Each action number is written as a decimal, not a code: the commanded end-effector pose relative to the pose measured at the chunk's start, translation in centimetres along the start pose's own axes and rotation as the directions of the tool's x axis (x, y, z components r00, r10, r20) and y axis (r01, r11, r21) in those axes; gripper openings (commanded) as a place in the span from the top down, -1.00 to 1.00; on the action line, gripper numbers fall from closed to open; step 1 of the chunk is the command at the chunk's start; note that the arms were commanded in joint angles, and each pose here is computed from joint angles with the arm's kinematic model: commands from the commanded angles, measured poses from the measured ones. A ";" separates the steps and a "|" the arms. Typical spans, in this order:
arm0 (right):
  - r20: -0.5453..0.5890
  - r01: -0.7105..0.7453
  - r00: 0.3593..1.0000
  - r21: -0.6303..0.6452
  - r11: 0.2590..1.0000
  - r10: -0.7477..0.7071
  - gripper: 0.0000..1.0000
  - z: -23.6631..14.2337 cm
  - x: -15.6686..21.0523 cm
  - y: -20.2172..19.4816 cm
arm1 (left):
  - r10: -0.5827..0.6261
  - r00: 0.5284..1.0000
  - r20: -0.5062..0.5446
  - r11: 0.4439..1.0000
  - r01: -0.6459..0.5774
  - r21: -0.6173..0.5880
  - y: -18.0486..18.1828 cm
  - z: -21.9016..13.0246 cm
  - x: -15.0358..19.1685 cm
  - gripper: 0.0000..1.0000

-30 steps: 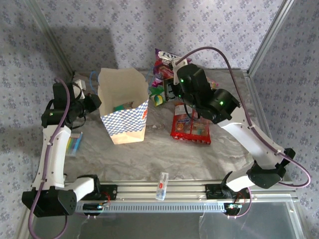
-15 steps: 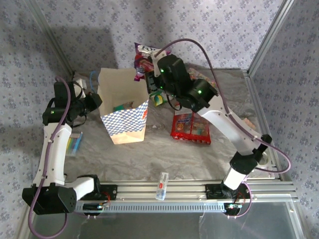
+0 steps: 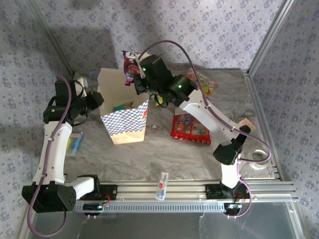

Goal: Place the snacks into the paper bag

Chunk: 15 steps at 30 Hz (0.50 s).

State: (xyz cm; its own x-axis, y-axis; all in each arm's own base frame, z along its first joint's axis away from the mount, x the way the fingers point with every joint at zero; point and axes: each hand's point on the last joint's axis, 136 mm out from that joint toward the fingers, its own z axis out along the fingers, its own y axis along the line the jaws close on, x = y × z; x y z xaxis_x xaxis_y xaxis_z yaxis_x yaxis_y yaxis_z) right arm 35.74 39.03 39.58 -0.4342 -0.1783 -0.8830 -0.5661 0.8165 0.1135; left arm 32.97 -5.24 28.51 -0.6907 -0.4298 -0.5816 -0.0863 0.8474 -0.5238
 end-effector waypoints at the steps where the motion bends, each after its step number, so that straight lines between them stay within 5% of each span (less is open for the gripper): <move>1: 0.046 0.009 0.999 -0.036 0.999 -0.007 1.00 -0.3 -1.7 1.0 | 0.003 1.000 0.011 1.000 -0.003 -0.003 -0.4 0.0 -0.6 0.50; 15: -0.047 0.014 0.999 -0.152 0.988 -0.021 1.00 3.6 0.7 3.7 | 0.015 1.000 0.019 1.000 -0.015 0.001 -0.6 0.0 -0.8 0.59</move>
State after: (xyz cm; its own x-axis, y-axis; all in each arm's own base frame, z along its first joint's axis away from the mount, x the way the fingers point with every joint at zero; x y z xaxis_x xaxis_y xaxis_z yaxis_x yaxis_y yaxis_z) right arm 36.55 42.63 36.69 -0.4747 -0.2228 -0.8515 -0.6235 0.7679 0.1467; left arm 33.46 -5.28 27.63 -0.7049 -0.4257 -0.5674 -0.1022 0.8525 -0.5127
